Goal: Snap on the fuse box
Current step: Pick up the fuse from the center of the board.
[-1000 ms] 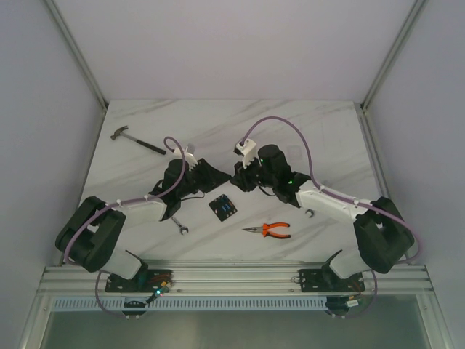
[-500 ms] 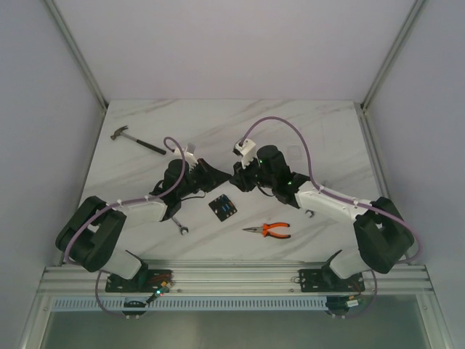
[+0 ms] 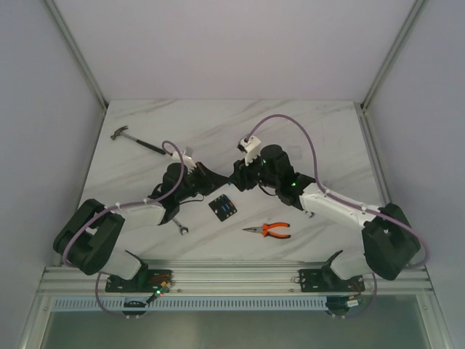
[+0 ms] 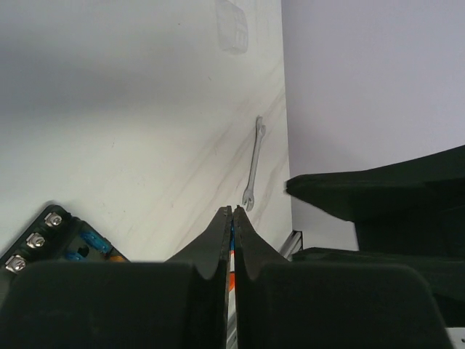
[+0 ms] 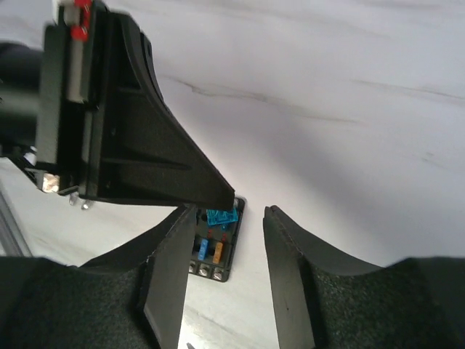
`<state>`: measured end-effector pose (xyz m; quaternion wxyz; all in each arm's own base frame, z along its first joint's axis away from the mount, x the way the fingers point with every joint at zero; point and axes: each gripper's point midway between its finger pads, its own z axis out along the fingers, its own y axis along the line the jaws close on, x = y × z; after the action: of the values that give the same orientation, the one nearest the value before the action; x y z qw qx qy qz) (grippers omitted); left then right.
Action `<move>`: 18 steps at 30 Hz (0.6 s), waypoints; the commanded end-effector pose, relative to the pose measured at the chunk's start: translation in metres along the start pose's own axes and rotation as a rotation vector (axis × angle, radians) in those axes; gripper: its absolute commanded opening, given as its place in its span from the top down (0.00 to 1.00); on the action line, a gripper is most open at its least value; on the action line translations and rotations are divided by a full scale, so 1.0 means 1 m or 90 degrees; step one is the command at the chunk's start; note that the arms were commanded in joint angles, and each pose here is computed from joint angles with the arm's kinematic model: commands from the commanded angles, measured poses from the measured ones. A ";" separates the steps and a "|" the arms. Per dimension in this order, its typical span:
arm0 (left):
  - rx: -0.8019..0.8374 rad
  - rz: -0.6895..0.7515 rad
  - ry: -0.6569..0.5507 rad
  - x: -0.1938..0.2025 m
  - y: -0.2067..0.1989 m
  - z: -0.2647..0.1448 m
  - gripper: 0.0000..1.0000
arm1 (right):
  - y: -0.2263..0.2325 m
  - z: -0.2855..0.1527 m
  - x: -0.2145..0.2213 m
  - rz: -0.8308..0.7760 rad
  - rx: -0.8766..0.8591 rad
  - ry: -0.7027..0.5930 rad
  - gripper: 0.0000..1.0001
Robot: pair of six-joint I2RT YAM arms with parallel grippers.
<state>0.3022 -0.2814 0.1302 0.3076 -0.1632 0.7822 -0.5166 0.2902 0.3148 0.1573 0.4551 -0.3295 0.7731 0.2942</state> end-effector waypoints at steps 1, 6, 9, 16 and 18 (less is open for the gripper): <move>0.043 0.015 -0.046 -0.012 -0.020 -0.010 1.00 | 0.004 -0.015 -0.031 0.063 0.005 -0.071 0.50; 0.104 0.041 -0.086 -0.022 -0.046 -0.027 1.00 | 0.021 -0.021 -0.047 0.167 -0.071 -0.140 0.51; 0.135 0.052 -0.113 -0.027 -0.057 -0.038 1.00 | 0.026 -0.028 -0.058 0.228 -0.119 -0.185 0.52; 0.194 0.075 -0.172 -0.038 -0.079 -0.063 1.00 | 0.035 -0.037 -0.070 0.298 -0.231 -0.245 0.59; 0.208 0.078 -0.180 -0.039 -0.084 -0.068 1.00 | 0.043 -0.041 -0.077 0.302 -0.271 -0.259 0.60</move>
<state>0.2836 -0.2524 0.2091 0.4238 -0.1447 0.6877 -0.5714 0.2804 0.3168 0.2066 0.4421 -0.1504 0.7176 0.5166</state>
